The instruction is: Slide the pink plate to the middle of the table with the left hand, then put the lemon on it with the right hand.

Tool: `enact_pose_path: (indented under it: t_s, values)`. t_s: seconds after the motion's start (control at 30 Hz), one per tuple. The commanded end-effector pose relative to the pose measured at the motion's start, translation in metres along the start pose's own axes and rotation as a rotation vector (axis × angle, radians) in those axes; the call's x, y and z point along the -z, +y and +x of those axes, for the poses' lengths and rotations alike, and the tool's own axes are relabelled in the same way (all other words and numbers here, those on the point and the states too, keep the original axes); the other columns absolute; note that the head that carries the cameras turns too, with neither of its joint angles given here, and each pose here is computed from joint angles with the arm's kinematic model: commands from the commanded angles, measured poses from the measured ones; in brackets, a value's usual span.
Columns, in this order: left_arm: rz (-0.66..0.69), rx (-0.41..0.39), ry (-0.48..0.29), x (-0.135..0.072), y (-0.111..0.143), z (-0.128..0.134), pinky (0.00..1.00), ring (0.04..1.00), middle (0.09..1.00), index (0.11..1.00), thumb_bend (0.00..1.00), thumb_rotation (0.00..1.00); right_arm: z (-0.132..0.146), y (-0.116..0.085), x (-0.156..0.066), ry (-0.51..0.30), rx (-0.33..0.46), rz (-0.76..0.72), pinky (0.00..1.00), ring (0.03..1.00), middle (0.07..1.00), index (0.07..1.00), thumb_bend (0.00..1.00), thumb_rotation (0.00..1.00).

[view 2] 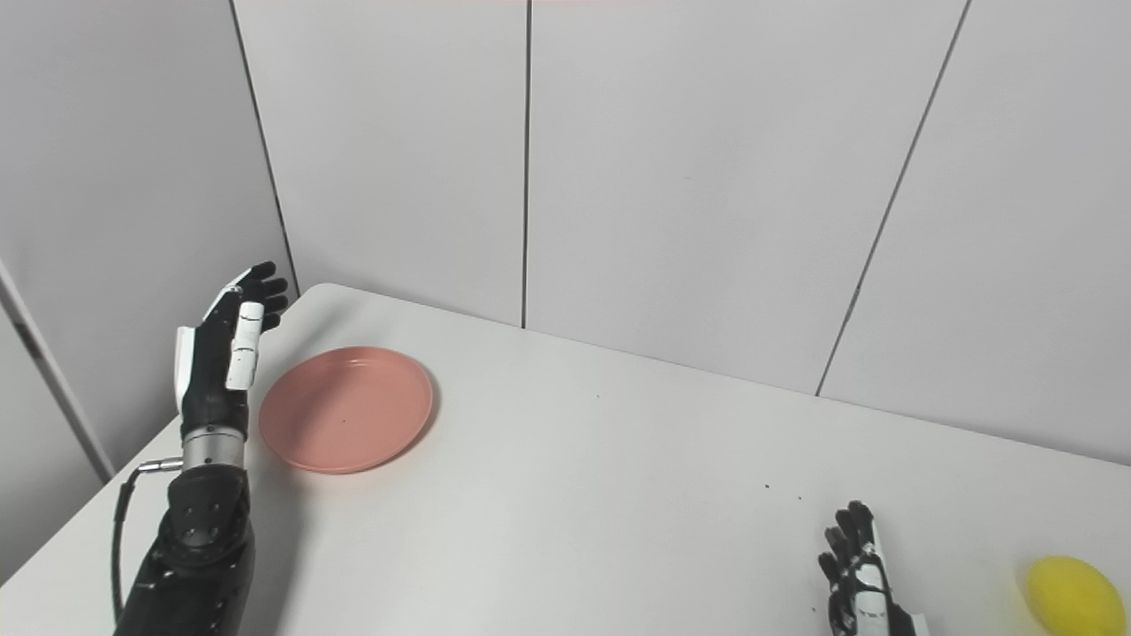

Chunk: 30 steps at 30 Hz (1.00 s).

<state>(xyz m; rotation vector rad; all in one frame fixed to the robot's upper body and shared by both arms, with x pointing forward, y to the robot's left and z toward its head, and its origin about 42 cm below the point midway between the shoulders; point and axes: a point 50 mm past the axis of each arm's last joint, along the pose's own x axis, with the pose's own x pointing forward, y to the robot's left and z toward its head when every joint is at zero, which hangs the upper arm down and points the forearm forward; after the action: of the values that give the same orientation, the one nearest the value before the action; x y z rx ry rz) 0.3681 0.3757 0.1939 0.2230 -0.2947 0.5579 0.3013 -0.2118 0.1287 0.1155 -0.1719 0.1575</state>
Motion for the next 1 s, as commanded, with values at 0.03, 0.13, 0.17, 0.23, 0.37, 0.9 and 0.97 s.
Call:
enact_pose_path:
  t_s: [0.03, 0.13, 0.17, 0.23, 0.37, 0.9, 0.97]
  values:
    - [0.016, -0.039, -0.060, -0.014, 0.010, 0.015, 0.78, 0.774, 0.789, 0.782, 0.84, 1.00, 0.006, 0.000, -0.016, -0.102, -0.007, -0.012, 1.00, 1.000, 1.000, 1.000, 0.64, 1.00]
    - [0.017, -0.043, -0.041, -0.011, 0.013, 0.016, 0.79, 0.784, 0.797, 0.786, 0.86, 1.00, 0.007, 0.000, -0.017, -0.106, -0.012, -0.010, 1.00, 1.000, 1.000, 1.000, 0.65, 1.00]
    - [0.011, -0.043, -0.034, -0.010, 0.014, 0.016, 0.80, 0.793, 0.803, 0.790, 0.85, 1.00, 0.007, -0.001, -0.017, -0.108, -0.016, -0.008, 1.00, 1.000, 1.000, 1.000, 0.65, 1.00]
    - [0.008, -0.038, -0.025, -0.008, 0.017, 0.017, 0.82, 0.808, 0.815, 0.799, 0.83, 1.00, 0.007, -0.001, -0.018, -0.109, -0.019, -0.008, 1.00, 1.000, 1.000, 1.000, 0.65, 1.00]
    - [0.008, -0.030, -0.003, -0.010, 0.023, 0.017, 0.85, 0.834, 0.831, 0.810, 0.79, 1.00, 0.007, -0.001, -0.019, -0.109, -0.016, -0.012, 1.00, 1.000, 1.000, 1.000, 0.66, 1.00]
    - [0.041, 0.065, 0.098, -0.009, 0.035, 0.019, 0.90, 0.906, 0.902, 0.891, 0.72, 1.00, 0.005, 0.000, -0.027, -0.111, -0.016, -0.017, 1.00, 1.000, 1.000, 1.000, 0.66, 1.00]
    - [0.035, 0.087, 0.107, -0.007, 0.035, 0.020, 0.90, 0.909, 0.907, 0.897, 0.73, 1.00, 0.005, 0.000, -0.027, -0.114, -0.016, -0.018, 1.00, 1.000, 1.000, 1.000, 0.66, 1.00]
